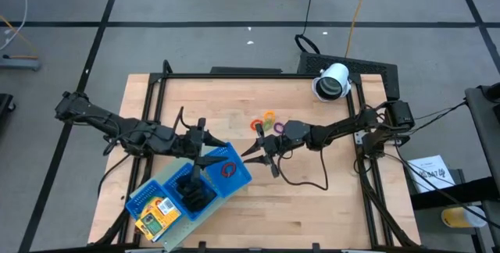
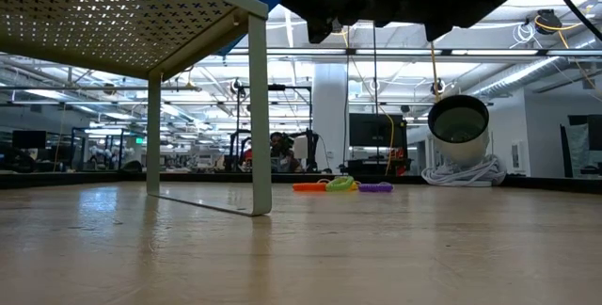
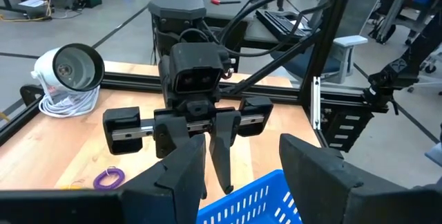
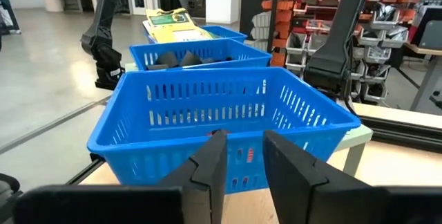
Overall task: Pick & Place Office Desk Supplies
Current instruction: Put the orange spring rubber band into the top blue basket on the shelf
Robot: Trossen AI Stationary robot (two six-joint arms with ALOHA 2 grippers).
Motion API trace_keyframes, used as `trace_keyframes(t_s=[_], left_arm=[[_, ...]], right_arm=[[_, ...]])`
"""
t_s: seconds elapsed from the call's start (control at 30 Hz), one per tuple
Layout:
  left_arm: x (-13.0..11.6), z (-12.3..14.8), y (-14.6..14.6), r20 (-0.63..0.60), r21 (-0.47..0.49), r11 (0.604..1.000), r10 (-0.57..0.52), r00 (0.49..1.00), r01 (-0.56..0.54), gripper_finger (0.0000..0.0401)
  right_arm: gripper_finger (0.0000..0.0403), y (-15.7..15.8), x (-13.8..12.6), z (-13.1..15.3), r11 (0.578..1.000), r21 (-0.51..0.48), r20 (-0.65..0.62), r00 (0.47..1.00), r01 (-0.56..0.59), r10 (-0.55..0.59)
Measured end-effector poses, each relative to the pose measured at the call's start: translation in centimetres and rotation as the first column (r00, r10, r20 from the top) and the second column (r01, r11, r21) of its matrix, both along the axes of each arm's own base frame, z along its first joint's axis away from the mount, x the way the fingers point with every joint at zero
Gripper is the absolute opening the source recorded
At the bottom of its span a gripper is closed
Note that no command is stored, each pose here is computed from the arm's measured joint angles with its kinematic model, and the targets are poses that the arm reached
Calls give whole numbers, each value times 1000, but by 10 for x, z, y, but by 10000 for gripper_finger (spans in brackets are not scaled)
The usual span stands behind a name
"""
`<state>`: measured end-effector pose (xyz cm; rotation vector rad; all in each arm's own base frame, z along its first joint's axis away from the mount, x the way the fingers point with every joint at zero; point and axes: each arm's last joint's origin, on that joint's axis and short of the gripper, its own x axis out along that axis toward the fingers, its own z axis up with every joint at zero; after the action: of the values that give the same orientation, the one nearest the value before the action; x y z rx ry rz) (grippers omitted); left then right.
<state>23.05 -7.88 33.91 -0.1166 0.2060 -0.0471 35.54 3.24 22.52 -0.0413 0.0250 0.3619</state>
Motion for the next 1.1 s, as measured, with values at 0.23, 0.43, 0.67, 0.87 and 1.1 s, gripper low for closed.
trace_keyframes(t_s=[0.23, 0.43, 0.67, 0.87, 1.1], left_arm=[[0, 0, 0, 0, 0, 1000, 0, 1000, 0, 196], [0, 0, 0, 0, 0, 1000, 0, 1000, 0, 196], [0, 0, 1, 3, 10, 1000, 23, 1000, -23, 196], [0, 0, 1, 4, 14, 999, 40, 999, -40, 196], [0, 0, 1, 3, 17, 999, 39, 999, -40, 196]], right_arm=[[82, -5, 0, 0, 1000, -18, 7, 1000, 14, -13], [80, -6, 0, -3, 1000, -23, -20, 1000, 16, -16], [73, -5, 7, -15, 1000, -15, -15, 1000, 15, -16], [73, -4, 19, -19, 1000, -18, -14, 1000, 12, -12], [73, -4, 21, -15, 1000, -25, -12, 1000, 15, -16]])
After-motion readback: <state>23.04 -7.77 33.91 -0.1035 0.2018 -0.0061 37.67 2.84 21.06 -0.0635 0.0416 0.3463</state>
